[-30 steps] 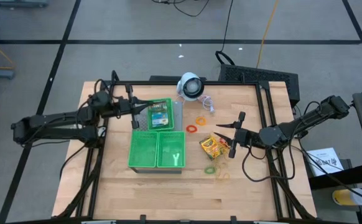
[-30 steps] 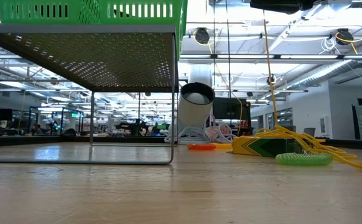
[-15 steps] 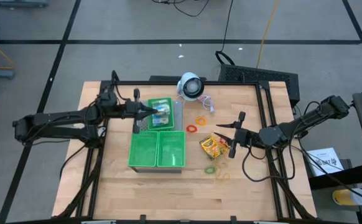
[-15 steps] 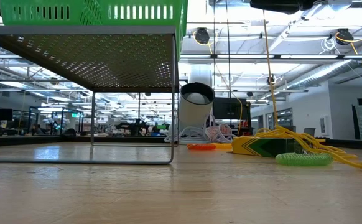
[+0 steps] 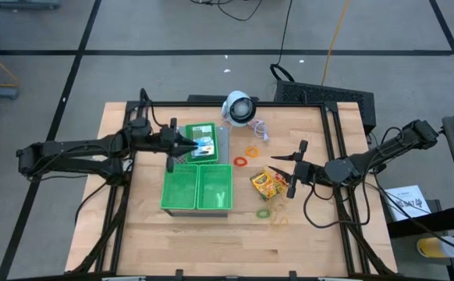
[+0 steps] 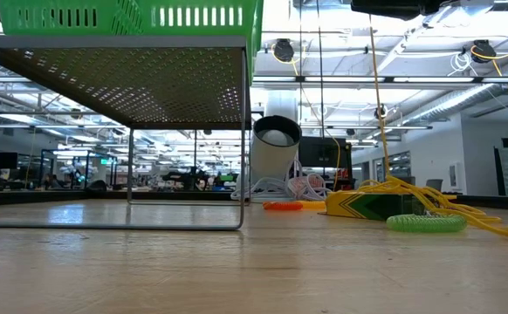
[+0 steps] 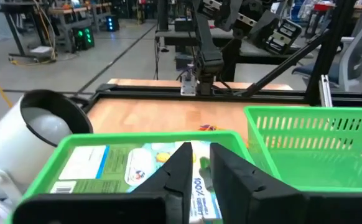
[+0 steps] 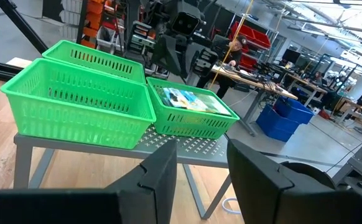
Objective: Pick & Place Office Desk Supplies
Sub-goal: Put the yellow rubber band into the bottom left green basket on the shelf
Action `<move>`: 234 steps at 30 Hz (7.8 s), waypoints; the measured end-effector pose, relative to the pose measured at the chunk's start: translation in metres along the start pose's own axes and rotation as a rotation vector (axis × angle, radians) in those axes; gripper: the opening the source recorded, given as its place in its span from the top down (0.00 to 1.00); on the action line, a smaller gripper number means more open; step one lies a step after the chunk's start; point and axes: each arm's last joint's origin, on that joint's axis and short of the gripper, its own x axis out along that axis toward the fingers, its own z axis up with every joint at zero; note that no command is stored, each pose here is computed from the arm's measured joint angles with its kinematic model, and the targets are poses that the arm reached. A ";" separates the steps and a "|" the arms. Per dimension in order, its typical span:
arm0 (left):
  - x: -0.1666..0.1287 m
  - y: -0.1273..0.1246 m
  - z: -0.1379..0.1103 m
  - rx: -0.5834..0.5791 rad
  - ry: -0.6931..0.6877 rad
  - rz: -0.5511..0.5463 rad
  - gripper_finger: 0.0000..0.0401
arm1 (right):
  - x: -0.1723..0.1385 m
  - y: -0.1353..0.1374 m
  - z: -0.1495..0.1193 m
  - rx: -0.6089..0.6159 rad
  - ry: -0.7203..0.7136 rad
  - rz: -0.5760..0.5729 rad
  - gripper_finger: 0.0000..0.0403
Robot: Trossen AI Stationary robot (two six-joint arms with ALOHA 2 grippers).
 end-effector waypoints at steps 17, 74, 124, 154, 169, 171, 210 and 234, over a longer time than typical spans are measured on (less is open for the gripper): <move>-0.013 0.001 0.025 0.050 -0.221 0.137 0.81 | 0.000 0.000 -0.001 0.023 0.011 0.003 0.68; 0.009 -0.001 0.033 -0.067 -0.056 0.234 0.81 | 0.034 0.010 -0.120 0.409 0.656 0.170 0.51; 0.032 0.004 0.017 -0.125 0.010 0.225 0.81 | 0.052 -0.020 -0.130 0.449 0.650 0.154 1.00; 0.031 0.003 0.034 -0.132 -0.162 0.213 0.81 | -0.007 -0.036 -0.025 0.186 -0.127 0.270 1.00; 0.033 -0.011 0.036 -0.119 -0.174 0.150 0.81 | -0.010 -0.041 -0.010 0.178 -0.276 0.182 1.00; 0.033 -0.013 0.037 -0.132 -0.182 0.140 0.81 | -0.010 -0.041 -0.008 0.181 -0.298 0.185 1.00; 0.199 -0.103 0.094 0.131 -0.158 -0.124 0.22 | 0.018 -0.024 0.001 0.158 -0.574 0.230 1.00; 0.209 -0.077 0.090 0.040 -0.151 -0.065 0.55 | 0.018 -0.022 0.001 0.150 -0.583 0.281 1.00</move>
